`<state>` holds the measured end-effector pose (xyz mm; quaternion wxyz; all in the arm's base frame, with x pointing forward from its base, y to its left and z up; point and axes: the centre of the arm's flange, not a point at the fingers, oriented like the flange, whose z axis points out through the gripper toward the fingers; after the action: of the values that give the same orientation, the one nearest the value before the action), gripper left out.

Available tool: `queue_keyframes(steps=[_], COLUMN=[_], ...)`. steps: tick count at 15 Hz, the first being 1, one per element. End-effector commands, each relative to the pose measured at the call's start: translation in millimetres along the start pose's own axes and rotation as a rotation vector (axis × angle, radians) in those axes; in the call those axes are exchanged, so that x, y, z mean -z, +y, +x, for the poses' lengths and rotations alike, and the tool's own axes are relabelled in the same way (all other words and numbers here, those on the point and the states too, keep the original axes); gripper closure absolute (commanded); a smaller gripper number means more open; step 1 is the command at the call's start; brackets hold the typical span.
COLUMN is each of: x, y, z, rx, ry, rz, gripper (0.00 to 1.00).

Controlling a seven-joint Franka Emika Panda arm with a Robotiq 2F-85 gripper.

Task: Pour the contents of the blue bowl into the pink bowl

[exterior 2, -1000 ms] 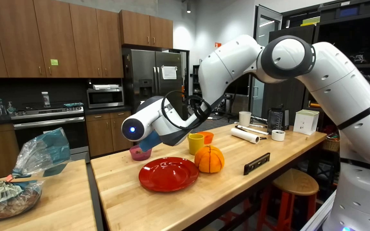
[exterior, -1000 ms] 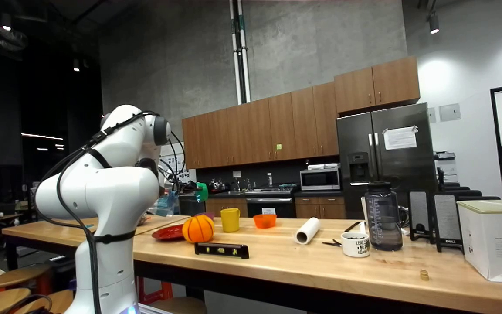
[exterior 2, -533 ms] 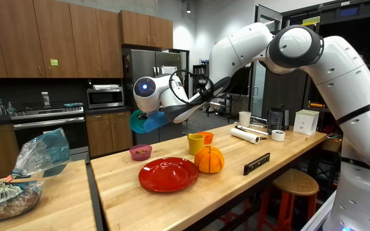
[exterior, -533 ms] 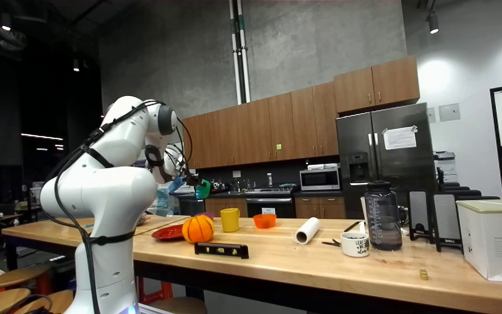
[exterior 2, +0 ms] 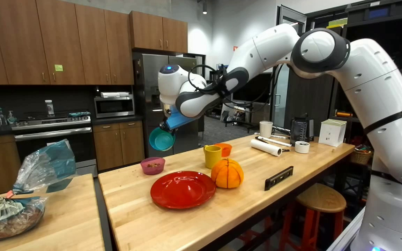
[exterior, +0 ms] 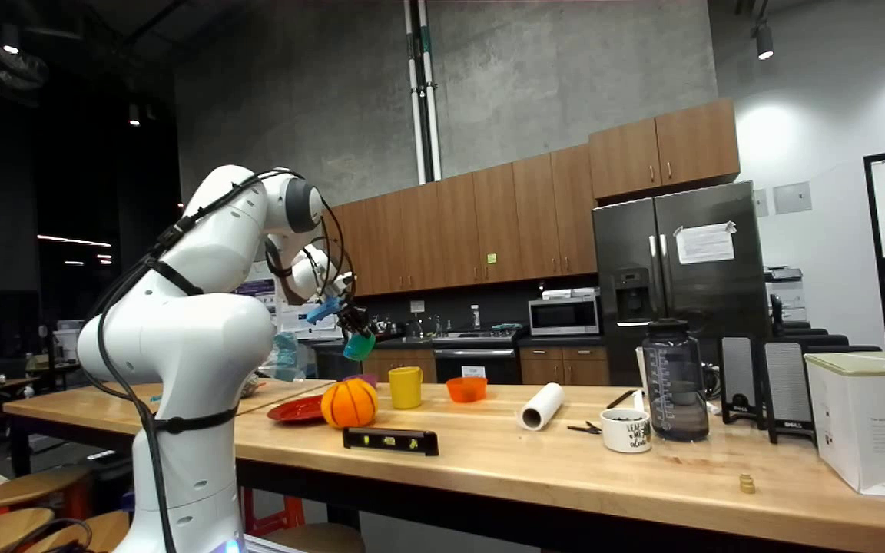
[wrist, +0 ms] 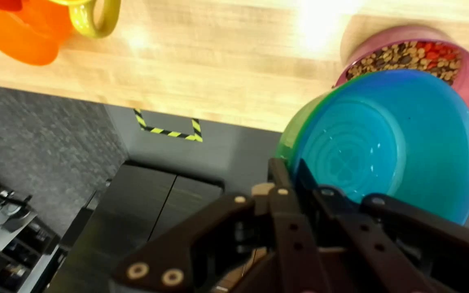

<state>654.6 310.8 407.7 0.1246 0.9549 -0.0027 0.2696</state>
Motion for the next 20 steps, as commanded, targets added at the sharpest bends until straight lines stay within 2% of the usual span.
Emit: queue_keyframes(steps=[1,7,14,20], x=[-7,-39,-82,-112], y=[22,57,72,75], z=[26,46,37,28], rx=[-0.012,-0.018,0.012,-0.031], ry=[-0.114,-0.272,-0.439,-0.486], rz=[0.083,0.115,0.170,0.168], gripper=[0.98,0.98,0.98,0.98])
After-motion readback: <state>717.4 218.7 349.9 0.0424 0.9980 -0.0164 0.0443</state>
